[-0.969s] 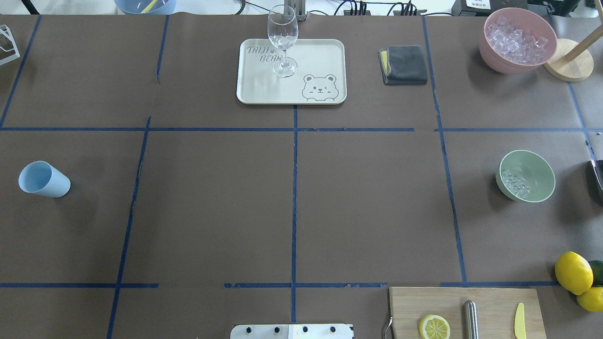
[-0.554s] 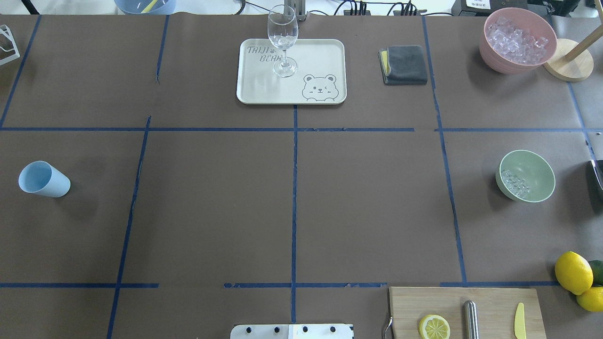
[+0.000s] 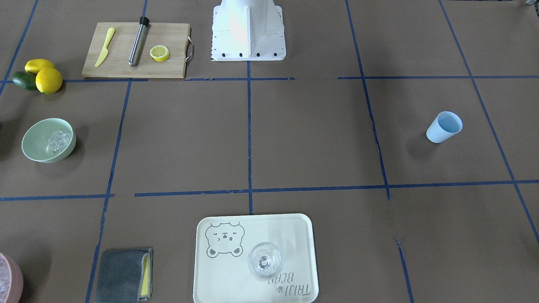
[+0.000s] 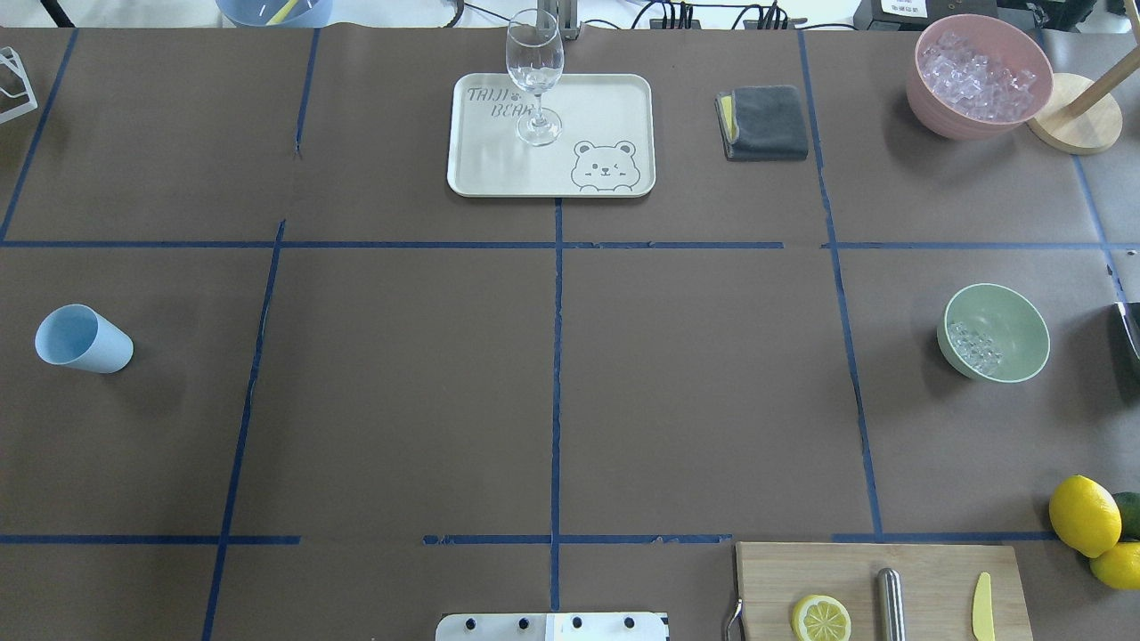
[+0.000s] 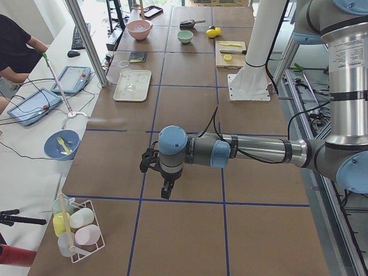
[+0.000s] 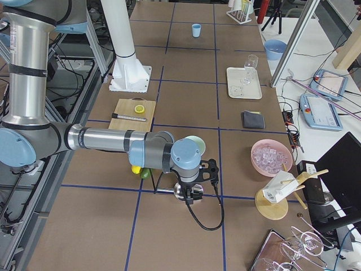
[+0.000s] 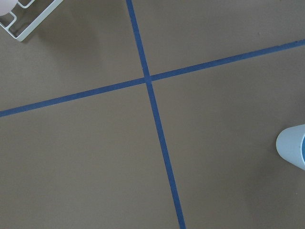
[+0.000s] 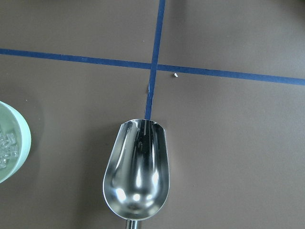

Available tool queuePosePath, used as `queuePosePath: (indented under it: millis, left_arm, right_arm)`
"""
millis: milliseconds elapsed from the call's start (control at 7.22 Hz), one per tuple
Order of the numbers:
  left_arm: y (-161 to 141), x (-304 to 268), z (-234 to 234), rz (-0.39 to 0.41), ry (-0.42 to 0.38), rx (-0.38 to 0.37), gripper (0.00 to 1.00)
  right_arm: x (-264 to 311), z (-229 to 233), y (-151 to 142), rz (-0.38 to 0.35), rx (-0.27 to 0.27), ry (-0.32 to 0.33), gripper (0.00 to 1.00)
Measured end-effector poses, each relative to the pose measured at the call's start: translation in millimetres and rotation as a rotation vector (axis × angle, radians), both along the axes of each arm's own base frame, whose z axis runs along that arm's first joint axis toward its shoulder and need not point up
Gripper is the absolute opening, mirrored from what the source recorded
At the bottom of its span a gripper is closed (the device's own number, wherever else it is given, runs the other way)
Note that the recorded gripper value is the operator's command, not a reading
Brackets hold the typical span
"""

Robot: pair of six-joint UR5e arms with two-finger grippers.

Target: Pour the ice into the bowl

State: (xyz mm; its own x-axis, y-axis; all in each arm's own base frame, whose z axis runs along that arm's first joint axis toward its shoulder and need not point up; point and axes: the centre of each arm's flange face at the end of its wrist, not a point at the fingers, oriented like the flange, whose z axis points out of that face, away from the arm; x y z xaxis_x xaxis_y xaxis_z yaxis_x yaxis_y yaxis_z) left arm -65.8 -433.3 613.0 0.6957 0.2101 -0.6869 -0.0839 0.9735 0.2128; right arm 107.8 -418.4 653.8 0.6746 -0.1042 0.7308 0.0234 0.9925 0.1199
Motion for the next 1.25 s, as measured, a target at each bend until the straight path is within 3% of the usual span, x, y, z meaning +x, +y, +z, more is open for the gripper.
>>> queuePosePath:
  millis: [1246]
  left_arm:
    - [-3.2, -5.7, 2.1, -0.013, 0.003, -0.007, 1.00]
  right_arm:
    - [6.5, 1.3, 4.1, 0.026, -0.018, -0.031, 1.00]
